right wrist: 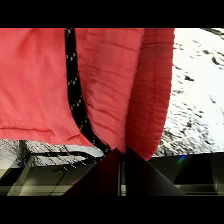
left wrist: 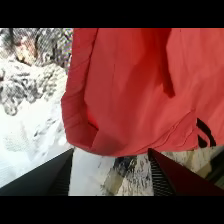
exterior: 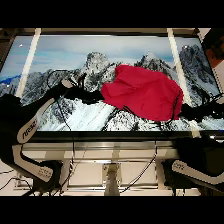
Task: Fold the clothes and pants, and hang the long-sleeved shirts on hangers.
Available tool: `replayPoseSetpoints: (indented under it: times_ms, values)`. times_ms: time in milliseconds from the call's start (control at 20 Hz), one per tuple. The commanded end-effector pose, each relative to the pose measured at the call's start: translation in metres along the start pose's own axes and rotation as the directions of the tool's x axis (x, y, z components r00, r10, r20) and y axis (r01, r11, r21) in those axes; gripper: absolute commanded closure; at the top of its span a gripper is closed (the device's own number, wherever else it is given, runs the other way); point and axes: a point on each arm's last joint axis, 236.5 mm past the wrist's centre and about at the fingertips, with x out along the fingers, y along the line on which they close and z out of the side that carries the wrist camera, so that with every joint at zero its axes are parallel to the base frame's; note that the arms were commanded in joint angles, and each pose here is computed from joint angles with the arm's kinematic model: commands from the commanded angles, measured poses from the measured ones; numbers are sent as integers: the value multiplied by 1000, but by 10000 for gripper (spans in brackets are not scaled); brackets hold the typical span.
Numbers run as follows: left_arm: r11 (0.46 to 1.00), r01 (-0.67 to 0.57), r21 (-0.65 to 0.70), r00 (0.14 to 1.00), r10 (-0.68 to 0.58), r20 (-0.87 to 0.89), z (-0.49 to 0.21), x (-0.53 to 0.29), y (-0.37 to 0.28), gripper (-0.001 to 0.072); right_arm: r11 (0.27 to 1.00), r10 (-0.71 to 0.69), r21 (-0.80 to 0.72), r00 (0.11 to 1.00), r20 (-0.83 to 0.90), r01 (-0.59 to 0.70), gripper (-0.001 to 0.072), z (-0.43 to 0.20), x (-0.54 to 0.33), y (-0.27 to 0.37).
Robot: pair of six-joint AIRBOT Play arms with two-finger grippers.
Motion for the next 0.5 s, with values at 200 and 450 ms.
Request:
replayPoseSetpoints:
  times_ms: [200, 450]
  values:
    - [999, 10, -45, 997, -6, 80, 18, 10, -2, 701, 998, 57, 16, 998, 10, -58, 701, 2, -1, 14]
    - [994, 66, 89, 968, -86, 234, 79, -36, -57, 703, 963, 255, 71, 965, 58, -259, 701, 14, -8, 62]
